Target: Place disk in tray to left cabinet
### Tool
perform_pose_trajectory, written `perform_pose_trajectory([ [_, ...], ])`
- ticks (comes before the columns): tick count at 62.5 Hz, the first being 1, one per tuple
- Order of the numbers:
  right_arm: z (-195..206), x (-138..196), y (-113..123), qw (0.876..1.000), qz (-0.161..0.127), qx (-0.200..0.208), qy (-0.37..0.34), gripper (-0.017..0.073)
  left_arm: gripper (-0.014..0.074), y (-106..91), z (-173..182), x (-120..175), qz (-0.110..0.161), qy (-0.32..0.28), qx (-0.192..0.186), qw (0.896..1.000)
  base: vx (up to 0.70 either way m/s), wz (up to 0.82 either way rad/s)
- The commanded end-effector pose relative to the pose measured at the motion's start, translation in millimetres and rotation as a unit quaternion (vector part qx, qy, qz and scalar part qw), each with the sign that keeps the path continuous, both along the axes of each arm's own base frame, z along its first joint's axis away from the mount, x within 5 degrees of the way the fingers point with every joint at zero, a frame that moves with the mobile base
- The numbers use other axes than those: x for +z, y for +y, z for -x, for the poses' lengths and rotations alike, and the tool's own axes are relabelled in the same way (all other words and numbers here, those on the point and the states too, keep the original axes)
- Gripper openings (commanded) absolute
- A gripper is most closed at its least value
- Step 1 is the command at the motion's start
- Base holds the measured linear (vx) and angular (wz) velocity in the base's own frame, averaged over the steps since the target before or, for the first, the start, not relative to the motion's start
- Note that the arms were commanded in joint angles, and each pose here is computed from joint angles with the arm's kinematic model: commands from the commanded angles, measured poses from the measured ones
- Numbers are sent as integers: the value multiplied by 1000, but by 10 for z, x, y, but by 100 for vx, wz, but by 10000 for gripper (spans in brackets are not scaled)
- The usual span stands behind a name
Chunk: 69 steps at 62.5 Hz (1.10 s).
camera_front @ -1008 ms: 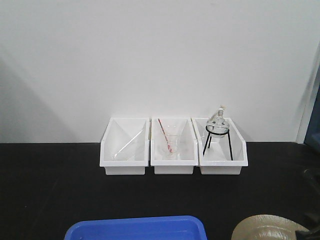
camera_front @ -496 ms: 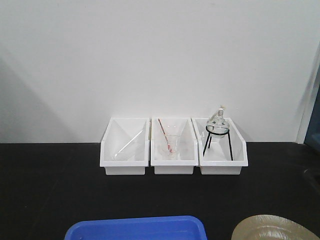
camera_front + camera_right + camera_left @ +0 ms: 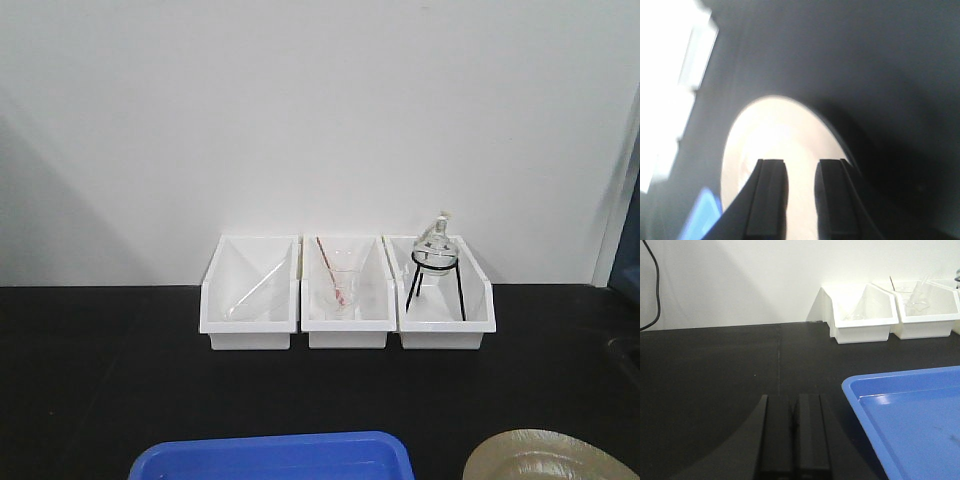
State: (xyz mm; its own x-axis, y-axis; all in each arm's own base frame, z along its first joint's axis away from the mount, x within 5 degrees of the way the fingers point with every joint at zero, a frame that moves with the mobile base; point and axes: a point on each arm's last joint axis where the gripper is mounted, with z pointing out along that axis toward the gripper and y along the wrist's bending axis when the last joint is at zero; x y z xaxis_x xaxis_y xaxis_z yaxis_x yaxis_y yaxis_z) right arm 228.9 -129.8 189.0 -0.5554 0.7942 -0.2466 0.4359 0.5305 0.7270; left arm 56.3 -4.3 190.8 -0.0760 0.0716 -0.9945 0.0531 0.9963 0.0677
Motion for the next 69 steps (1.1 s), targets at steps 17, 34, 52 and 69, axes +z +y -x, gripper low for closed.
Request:
perform_pose_trajectory([
  [17, -111, -67, -60, 990, 69, 100, -68, 246, 0, 20, 2, 35, 8, -40, 12, 999, 0, 0],
  [34, -134, -39, -124, 985, 112, 119, -61, 368, 0, 20, 2, 35, 8, -40, 12, 999, 0, 0],
  [52, -120, -72, -136, 984, 123, 121, -42, 567, 0, 20, 2, 35, 8, -40, 12, 999, 0, 0],
  [69, -180, -364, -68, 988, 21, 148, -35, 564, 0, 20, 2, 35, 8, -40, 12, 999, 0, 0],
])
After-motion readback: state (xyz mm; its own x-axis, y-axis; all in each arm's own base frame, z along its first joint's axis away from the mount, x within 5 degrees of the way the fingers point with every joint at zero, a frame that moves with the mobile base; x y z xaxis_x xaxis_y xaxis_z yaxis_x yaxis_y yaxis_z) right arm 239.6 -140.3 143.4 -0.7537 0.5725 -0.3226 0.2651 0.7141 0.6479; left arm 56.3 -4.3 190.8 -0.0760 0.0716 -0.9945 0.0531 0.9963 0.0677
